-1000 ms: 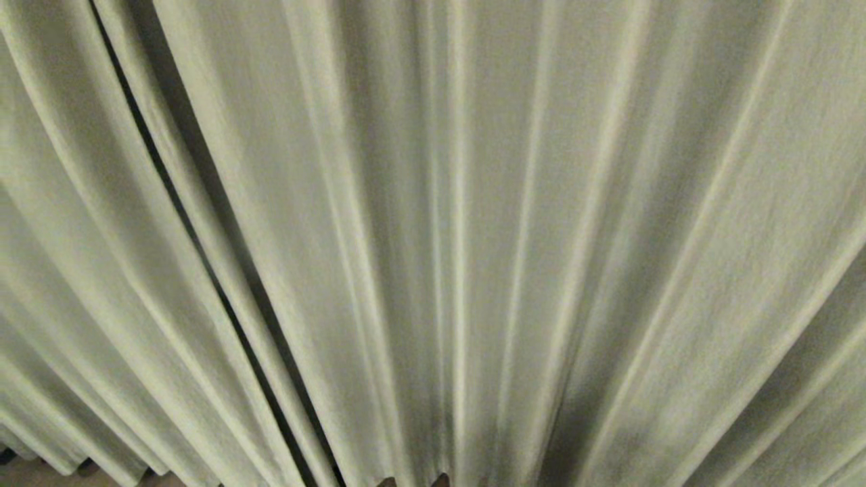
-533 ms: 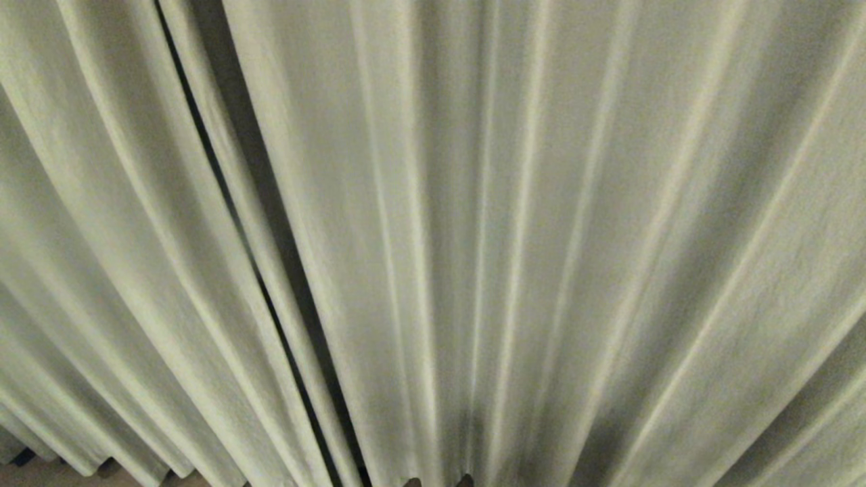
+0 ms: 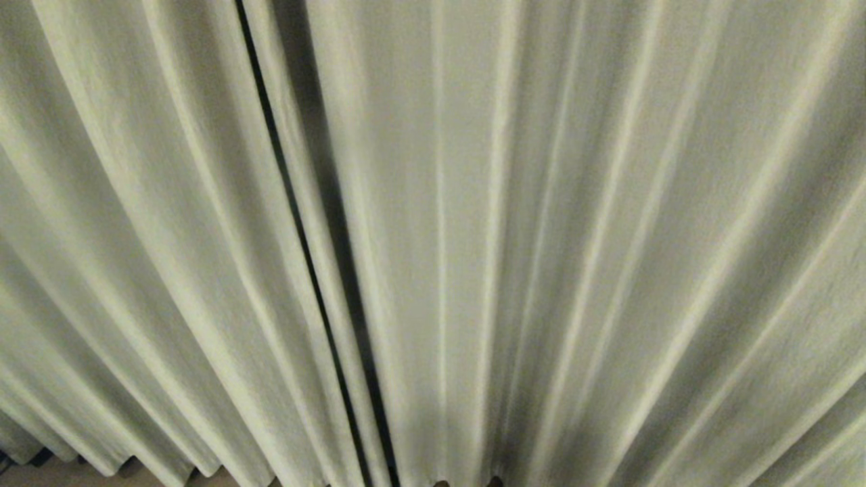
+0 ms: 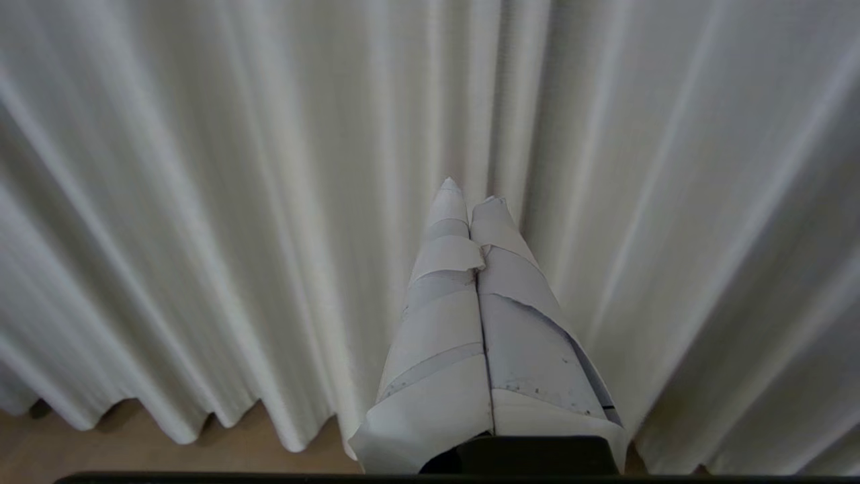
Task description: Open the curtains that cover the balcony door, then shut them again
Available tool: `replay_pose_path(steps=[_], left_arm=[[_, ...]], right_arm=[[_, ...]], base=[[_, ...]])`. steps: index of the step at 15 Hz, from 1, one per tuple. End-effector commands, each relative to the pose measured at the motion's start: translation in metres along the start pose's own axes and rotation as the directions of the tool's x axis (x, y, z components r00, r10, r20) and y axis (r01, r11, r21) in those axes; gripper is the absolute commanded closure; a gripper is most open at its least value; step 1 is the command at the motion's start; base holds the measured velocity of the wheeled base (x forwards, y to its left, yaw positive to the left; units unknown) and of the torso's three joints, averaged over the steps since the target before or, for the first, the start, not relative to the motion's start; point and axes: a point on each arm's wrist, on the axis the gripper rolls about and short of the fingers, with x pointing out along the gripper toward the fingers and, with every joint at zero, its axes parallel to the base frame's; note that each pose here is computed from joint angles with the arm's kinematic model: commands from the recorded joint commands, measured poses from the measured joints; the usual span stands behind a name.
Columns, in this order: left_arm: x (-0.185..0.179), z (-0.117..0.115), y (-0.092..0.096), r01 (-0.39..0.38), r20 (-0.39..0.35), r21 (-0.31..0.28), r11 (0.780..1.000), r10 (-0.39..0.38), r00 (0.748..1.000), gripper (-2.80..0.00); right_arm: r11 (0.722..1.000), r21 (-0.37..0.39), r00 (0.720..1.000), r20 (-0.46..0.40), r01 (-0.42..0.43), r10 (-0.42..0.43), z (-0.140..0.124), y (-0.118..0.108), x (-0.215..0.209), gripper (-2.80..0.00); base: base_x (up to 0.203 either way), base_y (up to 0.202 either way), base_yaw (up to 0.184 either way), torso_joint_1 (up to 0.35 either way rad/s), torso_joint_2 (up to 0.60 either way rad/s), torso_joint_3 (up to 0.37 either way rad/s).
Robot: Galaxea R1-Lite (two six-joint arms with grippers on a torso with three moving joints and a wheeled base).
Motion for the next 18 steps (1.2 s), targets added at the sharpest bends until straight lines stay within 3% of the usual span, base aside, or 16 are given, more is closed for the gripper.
replay_pose_path(steps=[1,13,18], left_arm=[[0.0000,-0.0001,0.0000,-0.001,0.000,-0.001,1.000,0.001,1.000,0.00],[0.0000,-0.0002,0.0000,-0.001,0.000,0.002,1.000,0.001,1.000,0.00],[0.0000,-0.0002,0.0000,-0.001,0.000,0.002,1.000,0.001,1.000,0.00]], right_arm=[[1.000,0.000,1.000,0.001,-0.001,0.001,0.0001,0.0000,0.0000,0.00],[1.000,0.000,1.000,0.001,-0.001,0.001,0.0001,0.0000,0.0000,0.00],[1.000,0.000,1.000,0.001,-0.001,0.001,0.0001,0.0000,0.0000,0.00]], base=[[0.000,0.188,-0.002,0.006,0.00,0.002],[0.000,0.184,-0.001,0.001,0.00,0.003],[0.000,0.023,-0.001,0.000,0.00,0.001]])
